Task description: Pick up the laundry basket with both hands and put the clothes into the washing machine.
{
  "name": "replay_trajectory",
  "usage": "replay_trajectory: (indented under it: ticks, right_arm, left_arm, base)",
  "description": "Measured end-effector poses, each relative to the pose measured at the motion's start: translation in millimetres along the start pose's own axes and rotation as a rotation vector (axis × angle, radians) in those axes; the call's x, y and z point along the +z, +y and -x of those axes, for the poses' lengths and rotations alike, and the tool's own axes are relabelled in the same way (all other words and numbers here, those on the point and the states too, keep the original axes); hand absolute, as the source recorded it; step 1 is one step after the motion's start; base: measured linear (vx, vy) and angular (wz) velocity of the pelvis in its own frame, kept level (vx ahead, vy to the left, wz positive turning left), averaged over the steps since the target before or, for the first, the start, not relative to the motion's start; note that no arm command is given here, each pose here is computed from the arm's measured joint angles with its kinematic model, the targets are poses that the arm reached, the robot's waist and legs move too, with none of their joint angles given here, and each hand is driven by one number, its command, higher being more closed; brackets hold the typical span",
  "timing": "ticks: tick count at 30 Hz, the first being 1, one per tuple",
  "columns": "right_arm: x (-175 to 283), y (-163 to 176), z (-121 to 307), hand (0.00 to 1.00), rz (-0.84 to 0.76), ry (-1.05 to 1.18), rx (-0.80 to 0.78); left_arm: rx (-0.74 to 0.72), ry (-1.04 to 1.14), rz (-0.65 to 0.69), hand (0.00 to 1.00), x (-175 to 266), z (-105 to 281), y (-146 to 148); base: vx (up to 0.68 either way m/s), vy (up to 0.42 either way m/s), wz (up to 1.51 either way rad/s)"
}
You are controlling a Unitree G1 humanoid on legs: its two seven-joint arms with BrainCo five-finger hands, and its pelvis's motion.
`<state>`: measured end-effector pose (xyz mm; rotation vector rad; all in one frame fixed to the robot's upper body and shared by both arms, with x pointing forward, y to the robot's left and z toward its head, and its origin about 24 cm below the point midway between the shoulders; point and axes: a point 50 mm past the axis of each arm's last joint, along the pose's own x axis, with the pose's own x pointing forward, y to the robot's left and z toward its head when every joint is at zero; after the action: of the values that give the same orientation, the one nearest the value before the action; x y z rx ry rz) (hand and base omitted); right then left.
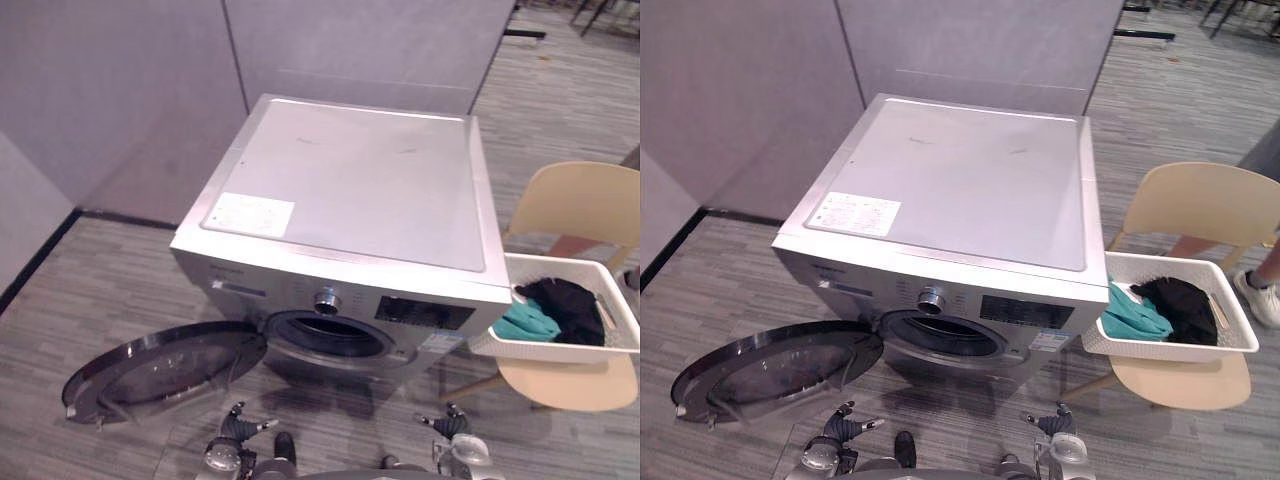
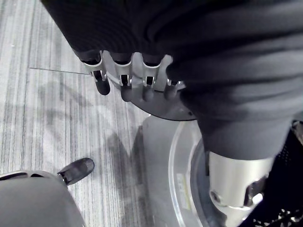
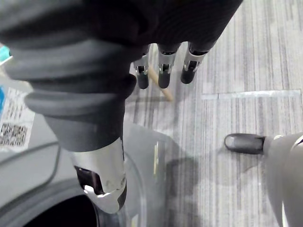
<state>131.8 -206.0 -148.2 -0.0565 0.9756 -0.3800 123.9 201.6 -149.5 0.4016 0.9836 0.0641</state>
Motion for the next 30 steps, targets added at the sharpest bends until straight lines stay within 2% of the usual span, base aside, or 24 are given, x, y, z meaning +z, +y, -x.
replay_trajectory:
  ticks: [6,12,18,22,26,30]
  right_arm:
    - [11.2,-6.4,-1.8,0.00,-0.146,-0.030,-0.031]
    - [18.6,-20.9,-5.2,0.00,-0.294,-0.035,-0.086]
    - [11.5,-21.8,-5.7,0.00,-0.286,0.004,-0.099]
    - [-1.8,-24.5,-2.3,0.00,-0.255,0.030,-0.097]
    - [10.6,-10.6,-4.8,0.00,-0.194,0.002,-0.040]
    - [0.5,-7.8,-2.8,0.00,-0.186,0.038,-0.035]
  left_arm:
    - [-0.018,-0.012,-0.025,0.00,6.4,-1.5,-4.6]
    - [-0.022,-0.123,-0.023,0.00,51.6,-10.5,-7.3]
    - [-0.028,-0.118,-0.012,0.00,51.0,-10.3,-9.1]
    - [-0.054,-0.078,0.063,0.00,39.3,-5.4,-23.3]
    - [-0.043,-0.017,0.155,0.00,20.3,-0.6,-25.5]
    - [0.004,-0.097,0.214,0.00,32.2,-0.6,-11.1]
  base:
    - [0.04,0.037,-1.44]
    - [-0.01,-0.152,-1.85]
    - [0.11,-0.128,-1.74]
    - [0.24,-0.193,-1.46]
    - [0.16,-0.059,-1.56]
    - [0.31,-0.008,-0.83]
